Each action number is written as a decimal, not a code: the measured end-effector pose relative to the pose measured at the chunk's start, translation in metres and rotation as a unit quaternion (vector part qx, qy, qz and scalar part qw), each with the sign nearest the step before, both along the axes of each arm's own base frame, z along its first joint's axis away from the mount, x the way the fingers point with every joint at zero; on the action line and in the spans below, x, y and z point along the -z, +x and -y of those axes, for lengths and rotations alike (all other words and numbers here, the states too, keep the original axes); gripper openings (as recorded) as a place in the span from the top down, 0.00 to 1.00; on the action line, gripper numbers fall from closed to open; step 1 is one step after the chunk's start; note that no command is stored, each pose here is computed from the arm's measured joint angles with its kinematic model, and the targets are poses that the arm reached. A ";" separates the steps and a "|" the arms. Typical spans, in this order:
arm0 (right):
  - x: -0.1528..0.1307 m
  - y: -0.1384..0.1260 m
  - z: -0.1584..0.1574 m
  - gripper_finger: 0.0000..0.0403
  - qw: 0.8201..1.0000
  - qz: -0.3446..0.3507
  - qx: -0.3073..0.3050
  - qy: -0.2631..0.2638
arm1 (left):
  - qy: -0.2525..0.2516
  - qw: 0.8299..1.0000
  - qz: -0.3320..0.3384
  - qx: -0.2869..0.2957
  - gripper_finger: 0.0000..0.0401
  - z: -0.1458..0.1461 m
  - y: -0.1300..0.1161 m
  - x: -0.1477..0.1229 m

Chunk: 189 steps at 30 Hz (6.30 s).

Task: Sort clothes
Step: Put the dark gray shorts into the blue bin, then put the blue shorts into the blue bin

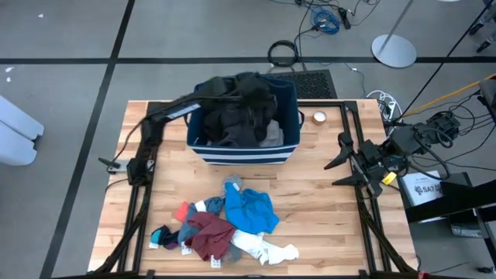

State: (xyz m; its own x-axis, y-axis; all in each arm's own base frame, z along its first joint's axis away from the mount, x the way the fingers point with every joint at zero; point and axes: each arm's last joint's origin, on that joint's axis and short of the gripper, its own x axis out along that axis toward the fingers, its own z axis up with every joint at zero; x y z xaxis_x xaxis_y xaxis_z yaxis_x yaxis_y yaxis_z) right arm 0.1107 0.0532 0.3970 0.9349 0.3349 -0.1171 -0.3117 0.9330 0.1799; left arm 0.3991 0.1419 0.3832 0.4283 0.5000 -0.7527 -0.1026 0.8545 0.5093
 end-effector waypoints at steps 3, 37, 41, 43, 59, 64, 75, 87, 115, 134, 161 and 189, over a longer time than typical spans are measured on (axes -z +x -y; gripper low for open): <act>0.000 0.000 0.000 0.48 1.000 0.000 0.004 -0.002 | -0.044 0.997 0.057 0.021 0.59 0.010 -0.019 -0.028; 0.070 0.112 -0.056 0.48 0.982 -0.163 0.024 -0.091 | -0.253 0.960 0.092 0.076 0.57 0.196 -0.166 -0.087; 0.094 0.137 -0.069 0.48 0.976 -0.193 0.026 -0.099 | -0.233 0.964 0.059 0.114 0.57 0.230 -0.159 -0.039; 0.109 0.148 -0.074 0.48 0.970 -0.217 0.041 -0.100 | -0.233 0.964 0.056 0.118 0.57 0.242 -0.157 -0.010; 0.224 0.194 -0.113 0.48 0.901 -0.344 0.257 0.058 | -0.296 0.916 0.244 0.118 0.57 0.286 -0.142 0.133; 0.242 0.199 -0.120 0.48 0.893 -0.369 0.241 0.092 | -0.293 0.913 0.259 0.116 0.57 0.291 -0.133 0.140; 0.248 0.193 -0.121 0.48 0.868 -0.390 0.284 0.119 | -0.285 0.917 0.250 0.122 0.57 0.299 -0.119 0.161; 0.251 0.200 -0.125 0.48 0.871 -0.360 0.292 0.163 | -0.267 0.914 0.264 0.152 0.57 0.300 -0.113 0.160; 0.192 0.218 -0.092 1.00 0.924 -0.239 0.253 0.156 | -0.263 0.908 0.313 0.089 0.57 0.292 -0.108 0.156; 0.176 0.231 -0.069 1.00 0.928 -0.170 0.275 0.187 | -0.175 0.929 0.323 0.046 0.57 0.286 -0.110 0.159; 0.166 0.240 -0.058 1.00 0.926 -0.124 0.277 0.224 | -0.073 0.952 0.297 0.013 0.58 0.277 -0.115 0.165; 0.208 0.208 -0.072 0.58 0.897 -0.389 0.188 0.093 | -0.084 0.966 0.244 -0.001 0.99 0.273 -0.123 0.175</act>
